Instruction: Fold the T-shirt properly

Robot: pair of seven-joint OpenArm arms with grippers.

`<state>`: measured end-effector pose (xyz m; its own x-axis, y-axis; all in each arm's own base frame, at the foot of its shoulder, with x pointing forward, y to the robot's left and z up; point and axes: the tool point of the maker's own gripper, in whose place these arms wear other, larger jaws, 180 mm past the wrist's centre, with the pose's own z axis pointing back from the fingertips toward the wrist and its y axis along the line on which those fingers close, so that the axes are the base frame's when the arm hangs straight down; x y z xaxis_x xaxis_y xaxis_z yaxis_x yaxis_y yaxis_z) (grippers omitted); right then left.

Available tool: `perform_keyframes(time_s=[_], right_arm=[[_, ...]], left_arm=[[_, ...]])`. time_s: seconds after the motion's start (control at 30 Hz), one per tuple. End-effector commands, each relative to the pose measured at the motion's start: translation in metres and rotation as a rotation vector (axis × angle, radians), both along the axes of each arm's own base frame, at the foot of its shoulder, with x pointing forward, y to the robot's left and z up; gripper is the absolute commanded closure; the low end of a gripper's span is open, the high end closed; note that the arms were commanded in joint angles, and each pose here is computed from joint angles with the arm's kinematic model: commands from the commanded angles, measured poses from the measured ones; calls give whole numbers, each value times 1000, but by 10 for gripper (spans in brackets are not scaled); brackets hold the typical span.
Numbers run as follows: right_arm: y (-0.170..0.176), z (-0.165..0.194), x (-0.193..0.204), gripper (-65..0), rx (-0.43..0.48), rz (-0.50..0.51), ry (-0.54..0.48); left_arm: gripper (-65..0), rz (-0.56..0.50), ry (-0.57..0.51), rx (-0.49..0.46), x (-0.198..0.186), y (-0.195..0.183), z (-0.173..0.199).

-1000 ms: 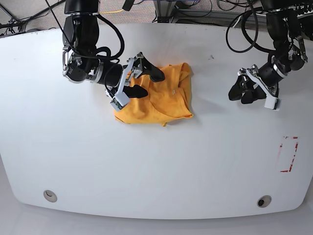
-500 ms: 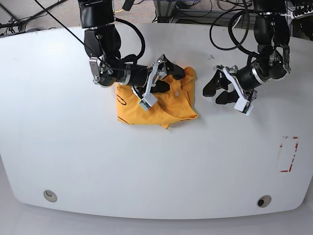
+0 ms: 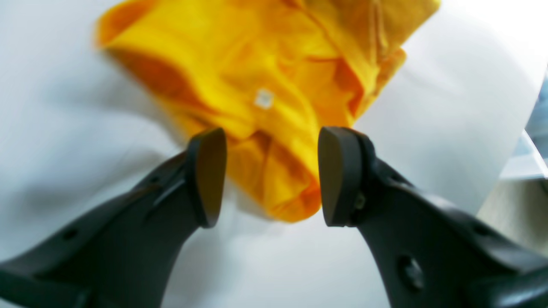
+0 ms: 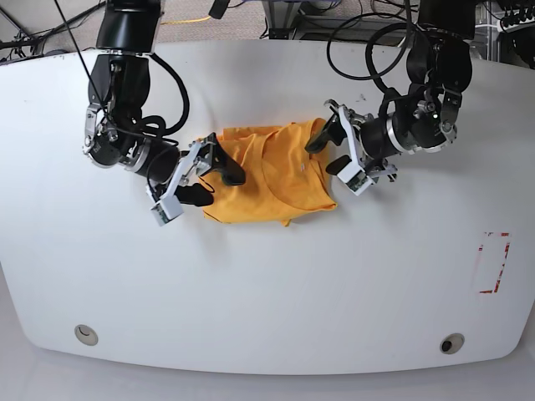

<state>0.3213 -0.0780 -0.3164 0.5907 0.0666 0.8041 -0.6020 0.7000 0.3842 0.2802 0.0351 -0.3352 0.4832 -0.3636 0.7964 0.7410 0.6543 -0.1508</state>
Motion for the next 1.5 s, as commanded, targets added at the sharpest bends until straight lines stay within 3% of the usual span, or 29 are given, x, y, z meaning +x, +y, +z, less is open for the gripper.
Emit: perform_keyframes(time_s=[0.0,0.17,0.33,0.4,0.63,0.9,1.0,1.23,1.47], right_arm=[[-15,20,29,-495,12,-18,-61],[-28,13,54,-471,-4,-45,-26],[-31,-1,80,-271,-92,-74,9],[-31,-7,87,-233,-122,-88,11],[-15,-43,93,-239,-280,-53,25],[-23,-81,62,-239,-328,-62,49],[-43,-93,48,-239,-361,-70,77],[-44,-84,18,-238,-410,-48,19],[-10,-75,-20,-238,-402,0,4]], left_arm=[[-312,-7,-73,-52,13,-23,21],[-312,-38,-70,-13,8,-47,11],[-312,-38,-67,-7,11,-63,7],[-312,-38,-69,-6,12,-62,7],[-312,-36,-36,23,10,-54,-6],[-312,-10,1,81,32,-23,-32],[-315,5,14,89,42,-13,-41],[-315,49,44,129,81,11,-50],[-315,74,-7,117,117,17,-30]])
